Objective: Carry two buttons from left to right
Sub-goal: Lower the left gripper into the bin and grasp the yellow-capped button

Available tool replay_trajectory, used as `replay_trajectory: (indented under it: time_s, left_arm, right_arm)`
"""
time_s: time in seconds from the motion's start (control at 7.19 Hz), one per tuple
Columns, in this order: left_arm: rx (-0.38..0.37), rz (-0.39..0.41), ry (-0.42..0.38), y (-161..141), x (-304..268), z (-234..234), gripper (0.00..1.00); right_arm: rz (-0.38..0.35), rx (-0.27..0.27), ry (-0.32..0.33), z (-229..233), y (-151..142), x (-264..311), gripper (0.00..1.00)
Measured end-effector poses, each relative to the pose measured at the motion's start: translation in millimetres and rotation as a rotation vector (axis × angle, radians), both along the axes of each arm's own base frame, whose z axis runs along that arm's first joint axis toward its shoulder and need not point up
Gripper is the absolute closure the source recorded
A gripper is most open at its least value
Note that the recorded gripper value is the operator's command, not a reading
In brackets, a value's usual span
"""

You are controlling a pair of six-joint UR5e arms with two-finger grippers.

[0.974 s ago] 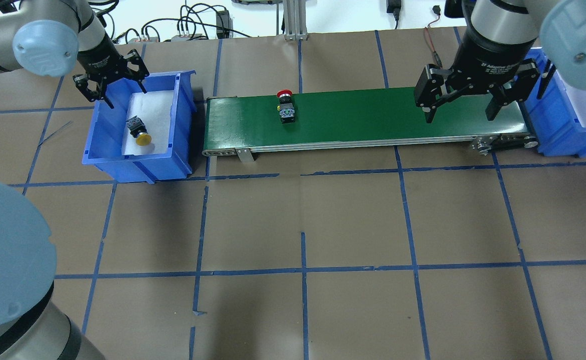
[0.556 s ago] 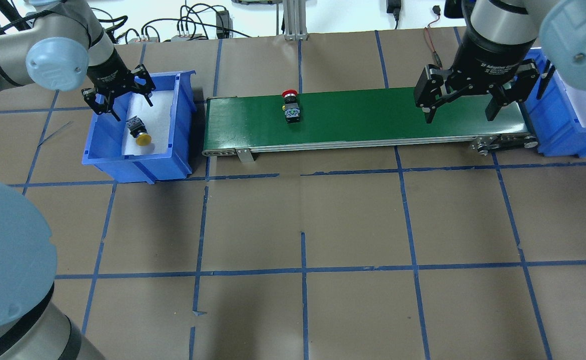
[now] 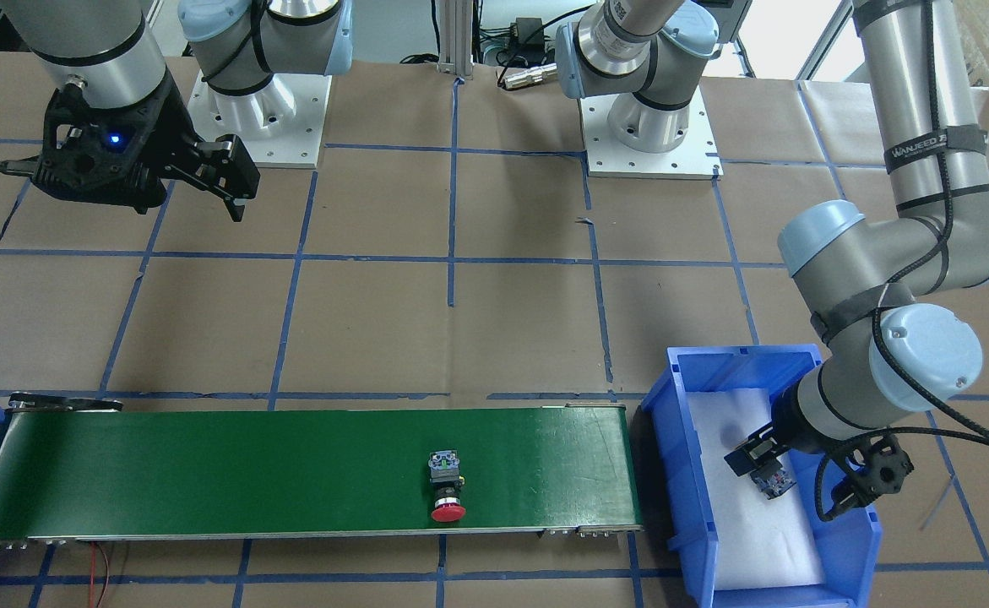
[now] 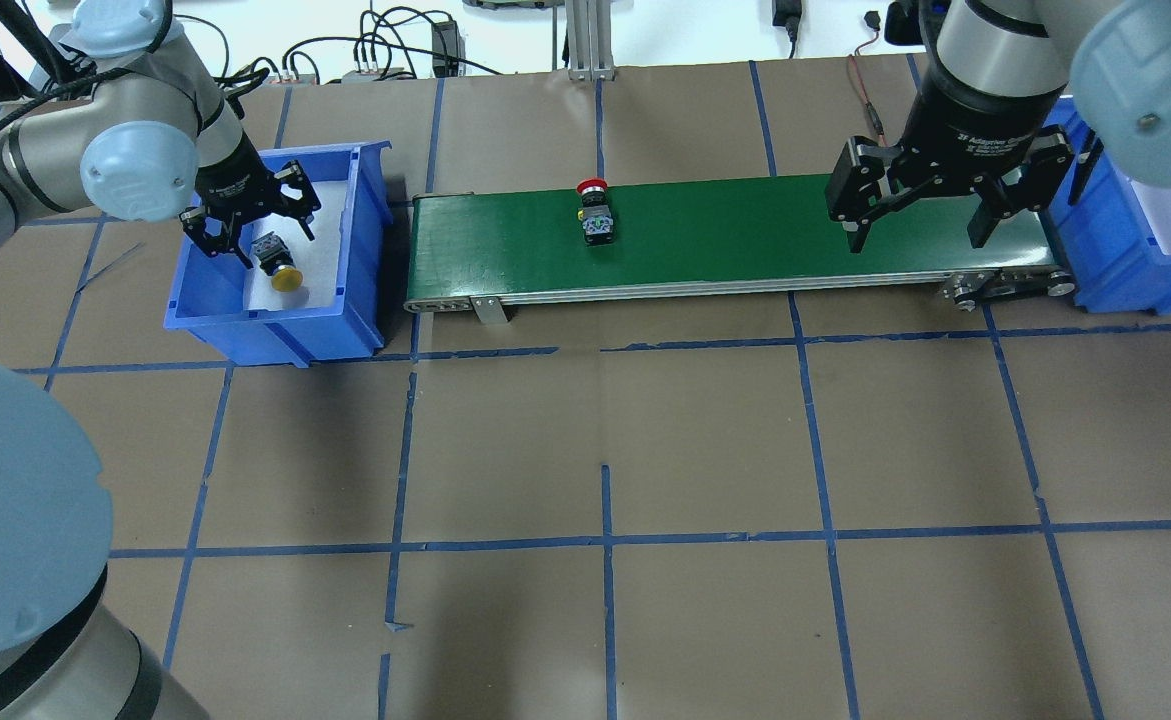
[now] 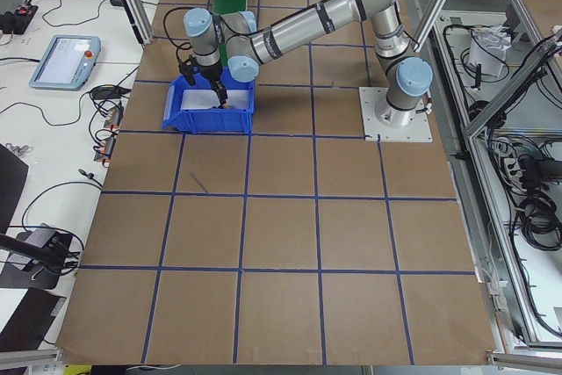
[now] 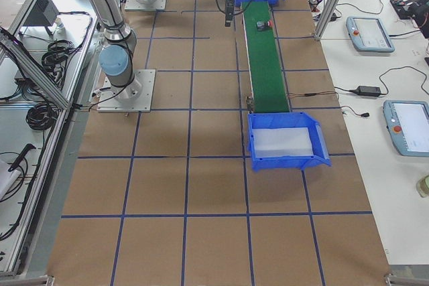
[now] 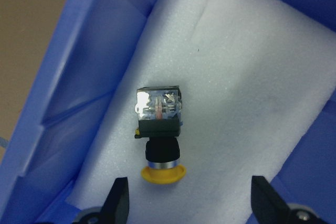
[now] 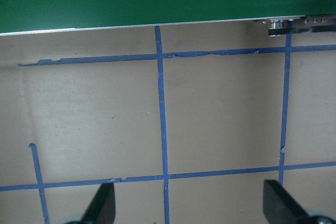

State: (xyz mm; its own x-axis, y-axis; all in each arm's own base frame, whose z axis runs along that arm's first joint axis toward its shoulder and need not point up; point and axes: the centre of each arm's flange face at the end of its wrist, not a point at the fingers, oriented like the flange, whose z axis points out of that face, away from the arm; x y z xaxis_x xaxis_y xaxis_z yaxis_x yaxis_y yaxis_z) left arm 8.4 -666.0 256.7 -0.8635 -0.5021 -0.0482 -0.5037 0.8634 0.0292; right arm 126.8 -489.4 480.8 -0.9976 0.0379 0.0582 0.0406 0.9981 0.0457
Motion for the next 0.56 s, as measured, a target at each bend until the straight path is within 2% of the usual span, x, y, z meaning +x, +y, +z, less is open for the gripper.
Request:
replay_trajectory:
  time_s: [0.56]
  left_arm:
    - [0.017, -0.02, 0.006, 2, 6, -15, 0.16]
  right_arm:
    - [-0.002, -0.004, 0.0, -1, 2, 0, 0.0]
